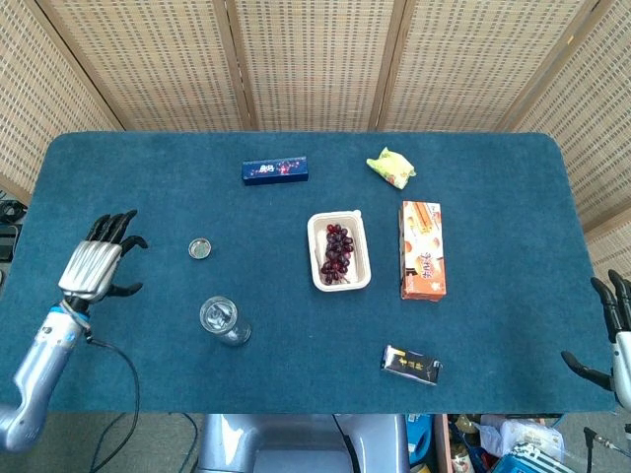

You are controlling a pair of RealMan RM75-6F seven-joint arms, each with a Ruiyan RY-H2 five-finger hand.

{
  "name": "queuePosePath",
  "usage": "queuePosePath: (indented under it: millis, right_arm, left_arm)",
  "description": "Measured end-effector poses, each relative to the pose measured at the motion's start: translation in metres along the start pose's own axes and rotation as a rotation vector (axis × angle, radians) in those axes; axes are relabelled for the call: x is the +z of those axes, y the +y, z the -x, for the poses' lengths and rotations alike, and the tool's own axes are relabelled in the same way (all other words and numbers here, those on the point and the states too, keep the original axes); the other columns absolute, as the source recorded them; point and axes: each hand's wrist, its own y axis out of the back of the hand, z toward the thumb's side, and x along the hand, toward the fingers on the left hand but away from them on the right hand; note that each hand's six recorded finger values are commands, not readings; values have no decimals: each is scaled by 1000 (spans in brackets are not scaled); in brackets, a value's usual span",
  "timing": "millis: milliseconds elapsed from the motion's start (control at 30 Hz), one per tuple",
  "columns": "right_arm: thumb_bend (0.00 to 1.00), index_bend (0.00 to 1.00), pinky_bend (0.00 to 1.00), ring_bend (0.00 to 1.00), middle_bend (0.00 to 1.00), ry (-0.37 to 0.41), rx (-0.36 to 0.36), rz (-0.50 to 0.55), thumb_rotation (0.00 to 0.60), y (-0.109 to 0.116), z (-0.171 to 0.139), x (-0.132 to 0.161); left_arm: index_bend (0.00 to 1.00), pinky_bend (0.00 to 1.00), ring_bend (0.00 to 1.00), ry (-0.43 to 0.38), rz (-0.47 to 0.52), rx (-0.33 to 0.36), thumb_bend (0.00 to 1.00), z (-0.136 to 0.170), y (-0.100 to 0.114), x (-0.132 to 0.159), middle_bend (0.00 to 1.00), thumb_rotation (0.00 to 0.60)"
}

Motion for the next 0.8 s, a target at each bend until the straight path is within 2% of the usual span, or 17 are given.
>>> queuePosePath:
  millis: [300,467,800]
  right_arm:
    - [0,0,0,0,0,-30,18,6,600,-3,5,-10]
    - [0,0,0,0,0,-44,20,7,600,-3,7,-14]
    - [0,0,0,0,0,-68,11,17,600,0,8,-22]
  left_arm:
    - [451,0,0,38,-20,-65,378,-65,-30,28,0,600]
    - [451,0,0,50,-44,-82,432,-80,-37,35,0,600]
    - [455,0,0,66,-60,-133,432,-97,-61,46,0,600]
